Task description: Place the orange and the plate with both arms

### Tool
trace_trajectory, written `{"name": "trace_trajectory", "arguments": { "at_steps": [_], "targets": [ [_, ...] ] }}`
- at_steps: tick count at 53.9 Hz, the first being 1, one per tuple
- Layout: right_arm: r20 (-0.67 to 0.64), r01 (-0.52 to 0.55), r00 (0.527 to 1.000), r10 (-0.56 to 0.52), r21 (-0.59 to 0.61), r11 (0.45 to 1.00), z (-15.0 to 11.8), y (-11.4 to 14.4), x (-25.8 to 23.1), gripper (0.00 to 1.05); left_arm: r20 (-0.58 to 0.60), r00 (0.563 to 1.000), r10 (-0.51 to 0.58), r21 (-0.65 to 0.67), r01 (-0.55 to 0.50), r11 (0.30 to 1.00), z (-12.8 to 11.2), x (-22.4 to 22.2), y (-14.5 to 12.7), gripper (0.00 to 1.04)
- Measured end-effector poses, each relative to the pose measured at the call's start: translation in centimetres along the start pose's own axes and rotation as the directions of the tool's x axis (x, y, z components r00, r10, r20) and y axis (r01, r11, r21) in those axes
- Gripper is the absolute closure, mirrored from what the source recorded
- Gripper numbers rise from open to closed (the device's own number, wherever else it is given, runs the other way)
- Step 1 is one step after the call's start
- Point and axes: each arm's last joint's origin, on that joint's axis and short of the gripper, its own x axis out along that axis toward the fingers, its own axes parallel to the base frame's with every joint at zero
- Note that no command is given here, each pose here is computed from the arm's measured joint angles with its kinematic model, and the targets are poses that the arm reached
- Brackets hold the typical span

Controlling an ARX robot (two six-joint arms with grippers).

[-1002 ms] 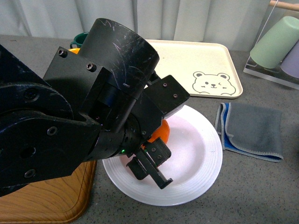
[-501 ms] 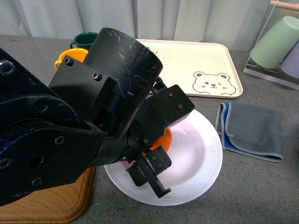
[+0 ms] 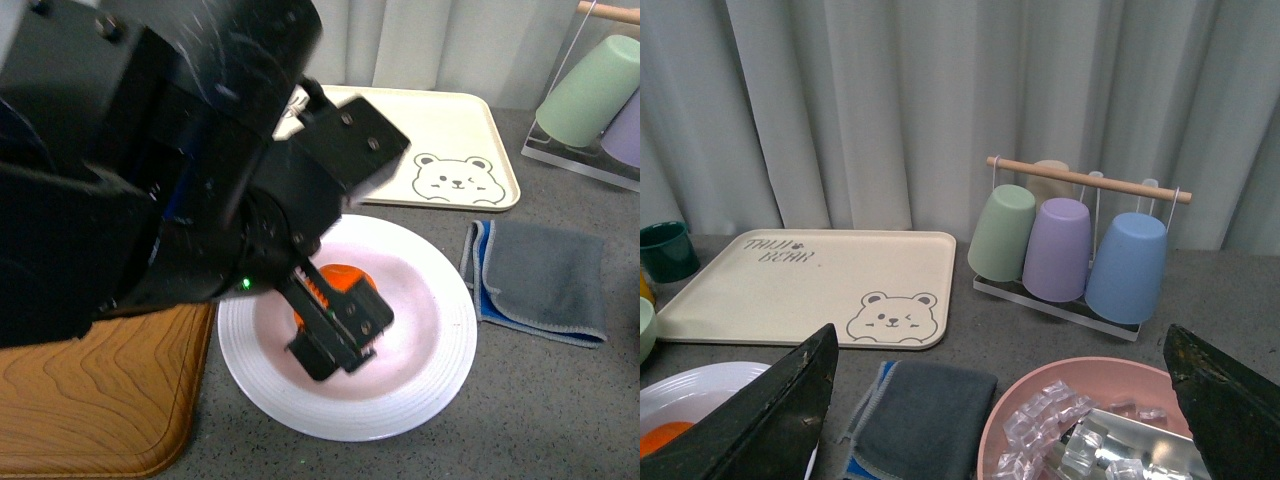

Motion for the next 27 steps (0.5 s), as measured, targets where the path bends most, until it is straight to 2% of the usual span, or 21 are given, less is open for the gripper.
{"name": "trace_trajectory", "arguments": {
  "at_steps": [4, 7, 9, 11, 13, 17, 22, 27],
  "targets": [
    [0.0, 0.0, 1.0, 0.0, 0.0, 1.0, 0.0, 0.0, 0.0, 0.09, 0.049, 0.993, 0.111, -0.104, -0.105, 0.989, 0.4, -0.9, 2.0, 0.07],
    [0.0, 0.0, 1.0, 0.0, 0.0, 1.0, 0.0, 0.0, 0.0, 0.09, 0.064, 0.987, 0.149, -0.146, -0.138, 0.98, 0.6, -1.4, 2.8, 0.07],
    [0.0, 0.0, 1.0, 0.0, 0.0, 1.0, 0.0, 0.0, 0.0, 0.09, 0.08, 0.972, 0.223, -0.187, -0.205, 0.961, 0.3, -1.2, 2.8, 0.1],
    [0.0, 0.0, 1.0, 0.0, 0.0, 1.0, 0.0, 0.0, 0.0, 0.09, 0.142, 0.922, 0.36, -0.299, -0.307, 0.904, -0.4, -1.2, 2.9, 0.17],
    [0.0, -0.002, 1.0, 0.002, 0.0, 1.0, 0.0, 0.0, 0.0, 0.09, 0.174, 0.874, 0.453, -0.393, -0.36, 0.846, -1.3, -1.6, 2.9, 0.22],
    [0.0, 0.0, 1.0, 0.0, 0.0, 1.0, 0.0, 0.0, 0.0, 0.09, 0.257, 0.798, 0.544, -0.526, -0.357, 0.772, -3.6, -3.2, 3.2, 0.35],
    [0.0, 0.002, 1.0, -0.002, 0.0, 1.0, 0.0, 0.0, 0.0, 0.09, 0.341, 0.707, 0.62, -0.628, -0.32, 0.71, -4.7, -6.3, 4.6, 0.51],
    [0.0, 0.002, 1.0, -0.002, 0.0, 1.0, 0.0, 0.0, 0.0, 0.09, 0.366, 0.683, 0.632, -0.65, -0.299, 0.699, -5.9, -8.6, 5.2, 0.67]
  ]
}}
